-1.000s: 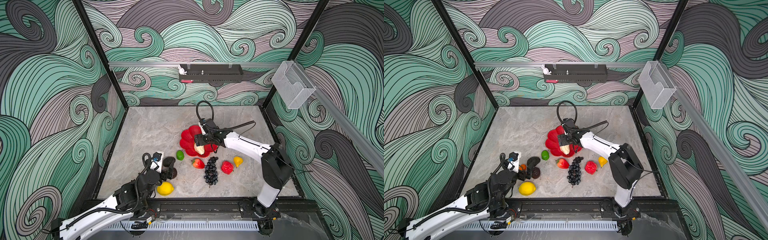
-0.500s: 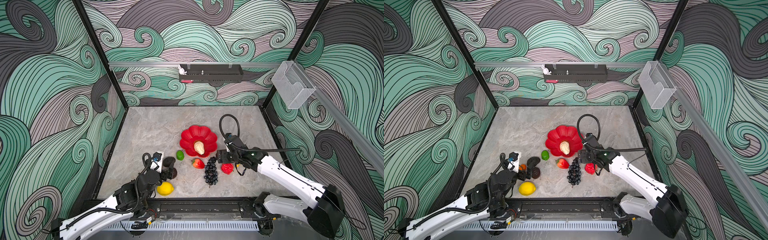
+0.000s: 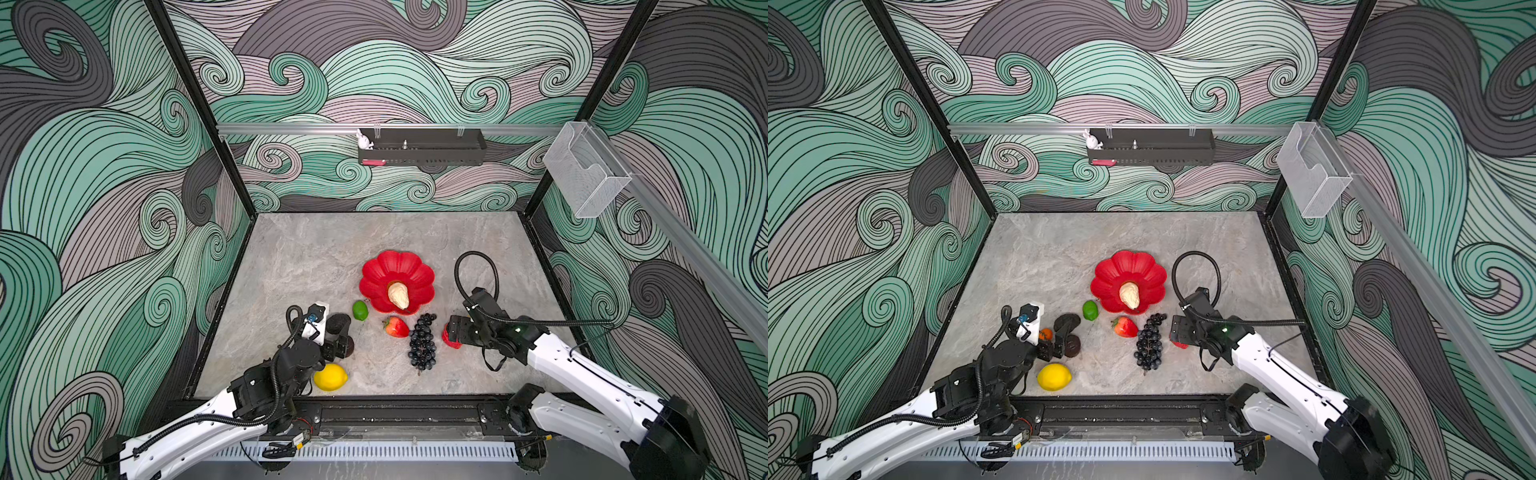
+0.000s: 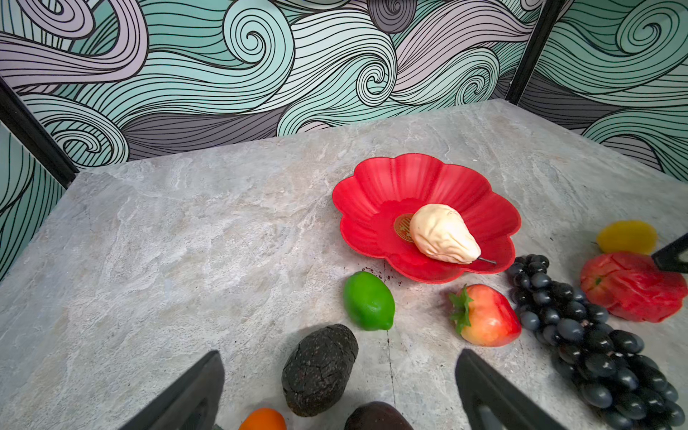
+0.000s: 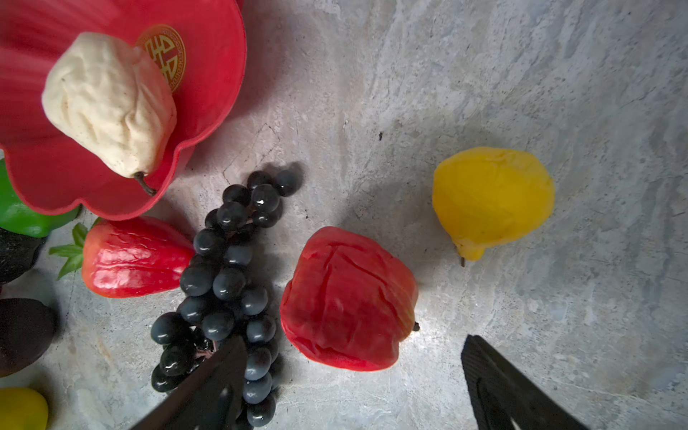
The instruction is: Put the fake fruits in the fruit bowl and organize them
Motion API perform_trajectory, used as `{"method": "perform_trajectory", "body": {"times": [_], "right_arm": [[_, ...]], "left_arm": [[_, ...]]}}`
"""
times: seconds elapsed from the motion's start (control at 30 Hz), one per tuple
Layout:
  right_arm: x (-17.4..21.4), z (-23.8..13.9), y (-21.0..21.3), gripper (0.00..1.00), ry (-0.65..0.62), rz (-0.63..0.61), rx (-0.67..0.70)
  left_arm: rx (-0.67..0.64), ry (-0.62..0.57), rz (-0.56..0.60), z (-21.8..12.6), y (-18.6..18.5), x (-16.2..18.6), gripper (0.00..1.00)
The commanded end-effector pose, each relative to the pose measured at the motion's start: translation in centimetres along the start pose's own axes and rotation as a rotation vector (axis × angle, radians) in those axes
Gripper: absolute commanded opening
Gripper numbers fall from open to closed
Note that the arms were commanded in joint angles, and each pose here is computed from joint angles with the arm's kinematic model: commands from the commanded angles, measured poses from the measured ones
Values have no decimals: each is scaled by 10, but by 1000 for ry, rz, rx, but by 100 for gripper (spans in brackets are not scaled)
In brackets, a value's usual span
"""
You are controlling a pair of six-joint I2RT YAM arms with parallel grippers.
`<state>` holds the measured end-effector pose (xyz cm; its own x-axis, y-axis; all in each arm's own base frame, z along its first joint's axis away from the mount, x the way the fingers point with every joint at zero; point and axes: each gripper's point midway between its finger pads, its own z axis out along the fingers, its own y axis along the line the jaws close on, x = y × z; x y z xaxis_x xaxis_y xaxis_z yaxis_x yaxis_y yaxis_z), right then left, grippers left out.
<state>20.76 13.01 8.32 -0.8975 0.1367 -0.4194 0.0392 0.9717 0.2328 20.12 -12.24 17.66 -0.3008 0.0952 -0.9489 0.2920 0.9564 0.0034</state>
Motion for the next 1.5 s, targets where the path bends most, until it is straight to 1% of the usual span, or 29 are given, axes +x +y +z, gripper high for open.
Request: {"method": "perform_trajectory", "body": {"times": [0.0, 0.1, 0.17, 0.3, 0.47, 0.67, 0.83, 0.9, 1.0, 1.1, 1.17, 1.27, 1.47], "right_arm": [[-1, 9, 8, 90, 1, 43, -33], [-3, 14, 10, 86, 5, 33, -30], [-4, 18, 9, 81, 10, 22, -13], [-4, 26, 4, 80, 25, 4, 38], [-3, 31, 3, 77, 34, -8, 52], [-5, 30, 3, 67, 23, -39, 73], [-12, 21, 11, 63, -13, -88, 44], [-21, 12, 22, 62, -57, -136, -1], [-34, -6, 50, 62, -125, -245, -95], [-47, -25, 81, 62, -215, -368, -167], [-53, -36, 104, 62, -280, -451, -217], [-57, -50, 136, 62, -370, -550, -303], [-55, -74, 182, 63, -552, -714, -445]], "left_arm": [[-4, -9, 3, 2, 0, -3, 99], [-5, -7, 8, 2, 0, -3, 99], [-4, -6, 9, 3, -1, -2, 99], [-1, -3, 12, 3, -2, -2, 99], [2, -4, 13, 3, -3, -2, 99], [5, 0, 16, 4, -4, -2, 99], [13, 16, 1, 8, -9, 1, 99], [27, 39, -20, 11, -14, 3, 99], [91, 113, -98, 16, -29, -1, 99], [162, 230, -204, 20, -46, -16, 99], [207, 324, -296, 24, -53, -25, 99], [292, 420, -397, 27, -64, -43, 99], [397, 522, -440, 24, -85, -65, 99]]}}
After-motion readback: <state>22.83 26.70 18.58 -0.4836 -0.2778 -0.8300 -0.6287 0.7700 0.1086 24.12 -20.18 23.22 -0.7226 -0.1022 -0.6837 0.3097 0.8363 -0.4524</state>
